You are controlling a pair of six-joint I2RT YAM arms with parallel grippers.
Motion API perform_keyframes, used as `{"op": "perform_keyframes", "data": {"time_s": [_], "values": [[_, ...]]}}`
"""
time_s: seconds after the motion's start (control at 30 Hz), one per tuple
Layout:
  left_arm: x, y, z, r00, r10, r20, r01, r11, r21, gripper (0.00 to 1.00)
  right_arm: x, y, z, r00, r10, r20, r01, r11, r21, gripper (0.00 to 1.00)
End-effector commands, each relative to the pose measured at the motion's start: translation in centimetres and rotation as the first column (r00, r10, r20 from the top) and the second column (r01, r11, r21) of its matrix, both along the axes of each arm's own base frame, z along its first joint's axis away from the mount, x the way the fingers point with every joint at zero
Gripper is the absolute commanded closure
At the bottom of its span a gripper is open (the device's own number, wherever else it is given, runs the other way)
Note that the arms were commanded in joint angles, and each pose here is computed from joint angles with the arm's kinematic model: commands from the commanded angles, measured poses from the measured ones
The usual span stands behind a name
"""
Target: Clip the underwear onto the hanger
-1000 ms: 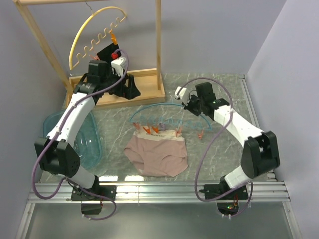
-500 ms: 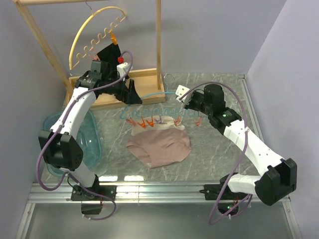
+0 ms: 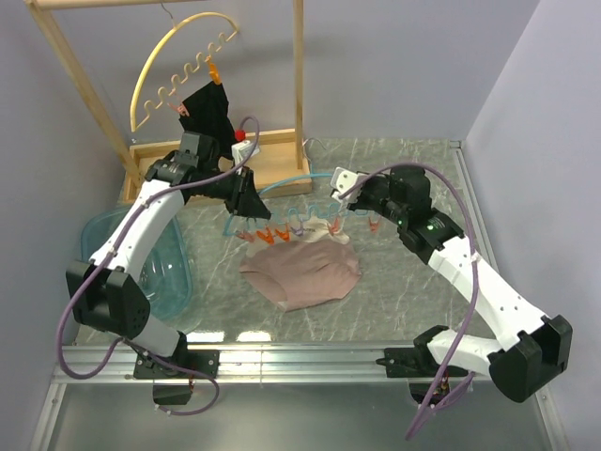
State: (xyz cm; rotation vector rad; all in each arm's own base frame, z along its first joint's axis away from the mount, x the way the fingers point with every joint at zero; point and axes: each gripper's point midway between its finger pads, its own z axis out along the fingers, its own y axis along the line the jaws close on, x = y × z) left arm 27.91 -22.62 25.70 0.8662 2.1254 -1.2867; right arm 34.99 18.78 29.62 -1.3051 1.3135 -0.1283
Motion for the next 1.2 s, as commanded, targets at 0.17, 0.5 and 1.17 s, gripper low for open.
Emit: {"op": "perform_keyframes", "data": {"time_s": [0.17,0.5,1.17], "values": [[-0.6,0.3,6.0,0.988,0.044,0.151,-0.027,0.993,-0.113,1.00,-0.9,0.2,6.0,0.988,-0.010,0.157,-0.008,0.994,0.110,0.93],[1.6,3.9,14.2,0.887,0.314,0.340,-0.263,0.946,-0.187,1.00,-1.4,-1.0,9.2,0.986,-0.098,0.138,0.061,0.966,0.253,0.06],[3.5,14.1,19.7,0.572,0.620,0.537,-0.698,0.712,-0.079,1.00,-2.9,-5.1,11.8,0.971,-0.230,-0.066,0.235,0.867,0.440,0.01]]}}
